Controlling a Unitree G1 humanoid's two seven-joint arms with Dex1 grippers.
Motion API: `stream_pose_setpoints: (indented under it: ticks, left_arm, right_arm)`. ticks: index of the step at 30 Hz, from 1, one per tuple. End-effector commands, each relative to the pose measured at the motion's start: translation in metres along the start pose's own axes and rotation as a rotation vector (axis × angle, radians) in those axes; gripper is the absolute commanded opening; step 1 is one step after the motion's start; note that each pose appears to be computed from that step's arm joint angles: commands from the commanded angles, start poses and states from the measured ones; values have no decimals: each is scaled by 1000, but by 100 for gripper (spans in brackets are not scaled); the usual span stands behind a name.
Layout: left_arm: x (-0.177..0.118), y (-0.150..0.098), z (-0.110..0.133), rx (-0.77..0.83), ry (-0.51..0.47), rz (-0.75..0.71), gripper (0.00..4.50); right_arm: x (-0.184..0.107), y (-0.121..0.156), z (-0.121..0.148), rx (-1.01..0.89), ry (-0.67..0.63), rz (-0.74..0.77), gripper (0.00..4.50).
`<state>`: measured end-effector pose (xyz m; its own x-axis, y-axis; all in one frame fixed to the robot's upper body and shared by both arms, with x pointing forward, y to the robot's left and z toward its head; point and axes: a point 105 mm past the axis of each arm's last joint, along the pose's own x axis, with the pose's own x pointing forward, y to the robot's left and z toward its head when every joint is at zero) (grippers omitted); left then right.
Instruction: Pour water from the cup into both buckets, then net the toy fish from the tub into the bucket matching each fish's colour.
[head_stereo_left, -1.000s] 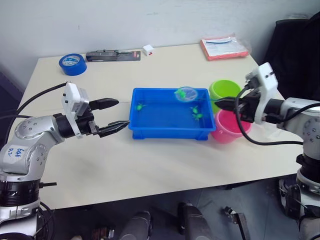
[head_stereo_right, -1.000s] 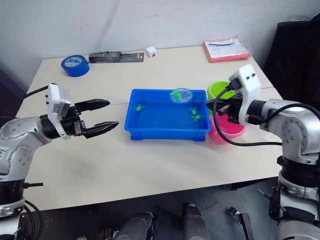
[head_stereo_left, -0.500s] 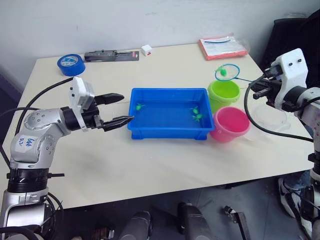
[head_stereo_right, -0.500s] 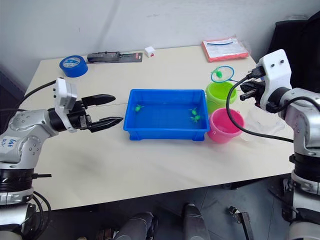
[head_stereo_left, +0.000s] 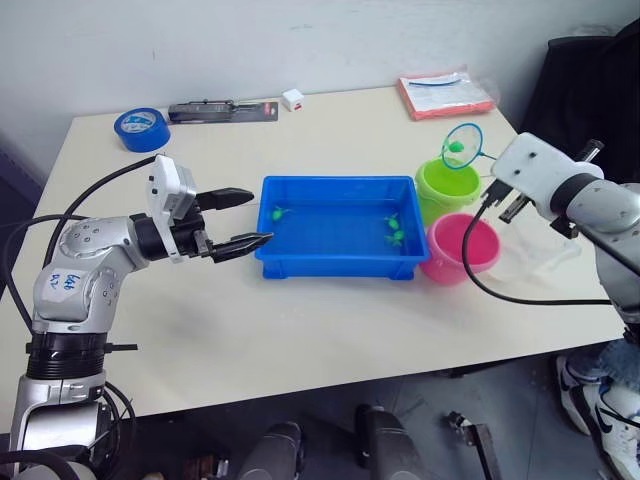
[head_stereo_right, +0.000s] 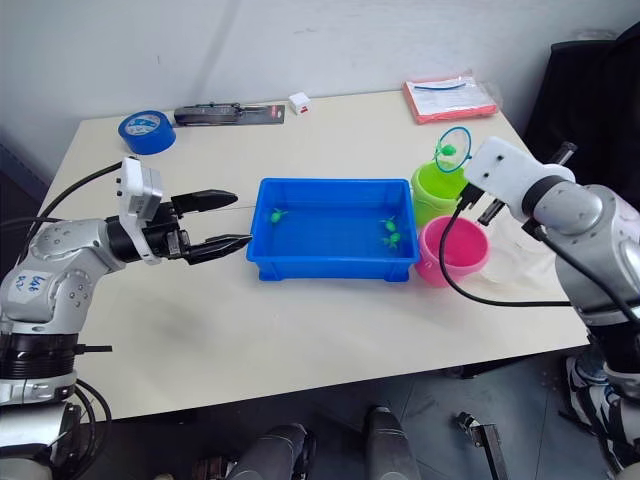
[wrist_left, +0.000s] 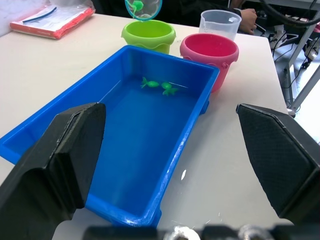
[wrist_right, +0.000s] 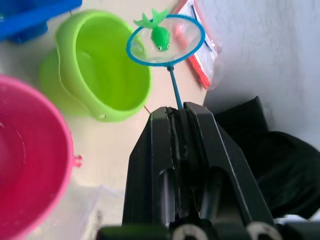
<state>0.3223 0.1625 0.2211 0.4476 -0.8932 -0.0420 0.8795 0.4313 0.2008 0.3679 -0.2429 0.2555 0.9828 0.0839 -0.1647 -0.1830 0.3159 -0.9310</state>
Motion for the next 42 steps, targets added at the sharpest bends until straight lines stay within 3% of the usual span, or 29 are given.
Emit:
stream_pose_setpoints:
  ticks: [1,12,22,25,28,32,36,42]
  left_arm:
    - [1,-2,9,42,-20,-12,450]
    - [2,-6,7,31,-17,-23,450]
    - [4,-7,6,30,-20,-29,450]
    - [3,-6,7,30,-21,-27,450]
    - [1,-6,7,31,-17,-22,450]
    - [2,-7,5,27,-19,-20,450]
    - [3,-8,5,25,-24,-18,450]
    - [2,-10,4,23,-27,-10,450]
  right_arm:
    - [-4,-10,1,-135,6,-48,78]
    - [0,-11,-1,-608,27,-99,78]
    - [-4,-13,0,-573,18,-93,78]
    - [-10,-23,11,-333,-12,-100,78]
    - [-19,-20,34,-22,-115,19,78]
    - [-30,-4,51,114,-188,204,78]
    - [-34,14,63,34,-224,317,78]
    - [-29,27,60,-237,-212,322,78]
